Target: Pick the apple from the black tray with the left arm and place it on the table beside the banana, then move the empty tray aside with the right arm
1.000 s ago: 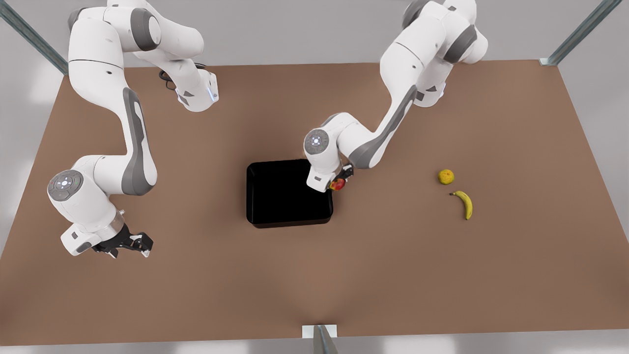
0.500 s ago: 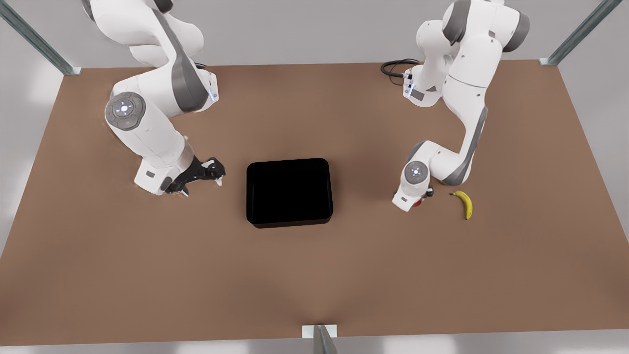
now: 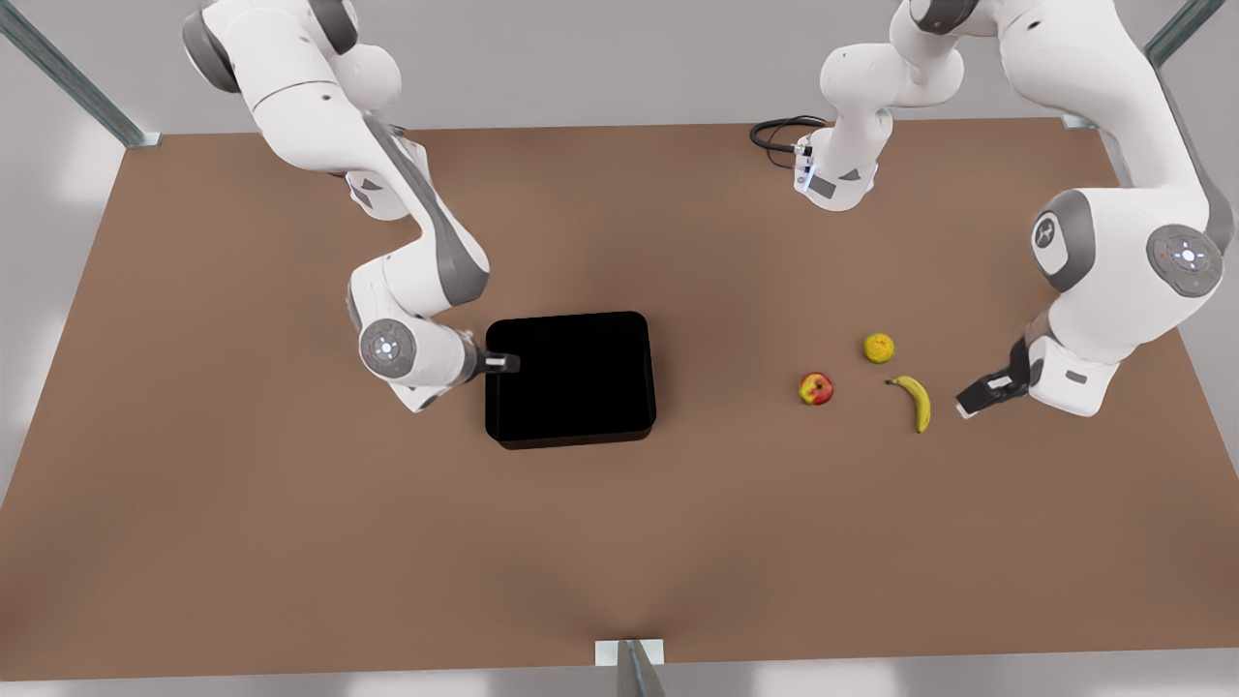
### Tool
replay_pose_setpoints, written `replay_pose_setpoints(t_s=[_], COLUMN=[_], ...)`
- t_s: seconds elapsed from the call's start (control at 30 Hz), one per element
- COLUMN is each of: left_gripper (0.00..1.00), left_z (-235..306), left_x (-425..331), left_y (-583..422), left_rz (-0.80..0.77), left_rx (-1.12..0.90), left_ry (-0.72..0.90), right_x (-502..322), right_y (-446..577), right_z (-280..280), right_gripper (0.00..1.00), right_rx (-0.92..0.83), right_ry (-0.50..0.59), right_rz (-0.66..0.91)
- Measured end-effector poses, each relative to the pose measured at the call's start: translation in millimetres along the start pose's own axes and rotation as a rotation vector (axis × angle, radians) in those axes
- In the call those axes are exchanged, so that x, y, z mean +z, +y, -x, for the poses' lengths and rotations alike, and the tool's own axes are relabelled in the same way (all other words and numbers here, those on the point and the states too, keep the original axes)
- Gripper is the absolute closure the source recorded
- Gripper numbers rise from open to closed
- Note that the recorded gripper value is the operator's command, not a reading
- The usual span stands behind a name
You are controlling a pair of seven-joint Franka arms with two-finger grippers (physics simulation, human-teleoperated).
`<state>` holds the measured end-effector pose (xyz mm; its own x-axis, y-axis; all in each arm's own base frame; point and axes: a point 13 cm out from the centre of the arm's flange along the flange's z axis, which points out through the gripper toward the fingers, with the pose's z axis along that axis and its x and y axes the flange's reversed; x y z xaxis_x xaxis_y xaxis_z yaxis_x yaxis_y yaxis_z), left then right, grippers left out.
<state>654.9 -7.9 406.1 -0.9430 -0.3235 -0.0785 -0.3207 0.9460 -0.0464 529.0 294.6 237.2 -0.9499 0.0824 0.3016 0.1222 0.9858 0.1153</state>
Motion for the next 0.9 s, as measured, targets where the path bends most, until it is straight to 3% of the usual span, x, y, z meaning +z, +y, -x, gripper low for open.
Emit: replay_pose_setpoints(t_s=[0.43, 0.9], left_gripper=[0.0, 0.0], left_z=[-10, -9], left_x=[17, 17], left_y=[9, 17], left_rz=[0.005, 0.03], left_rx=[0.193, 0.307], left_ry=[0.077, 0.08], right_x=[80, 113], right_y=[-17, -42], right_z=[50, 40], right_gripper=[0.0, 0.03], right_rx=[0.128, 0.05], right_ry=[-0.037, -0.003], right_rz=[-0.048, -0.075])
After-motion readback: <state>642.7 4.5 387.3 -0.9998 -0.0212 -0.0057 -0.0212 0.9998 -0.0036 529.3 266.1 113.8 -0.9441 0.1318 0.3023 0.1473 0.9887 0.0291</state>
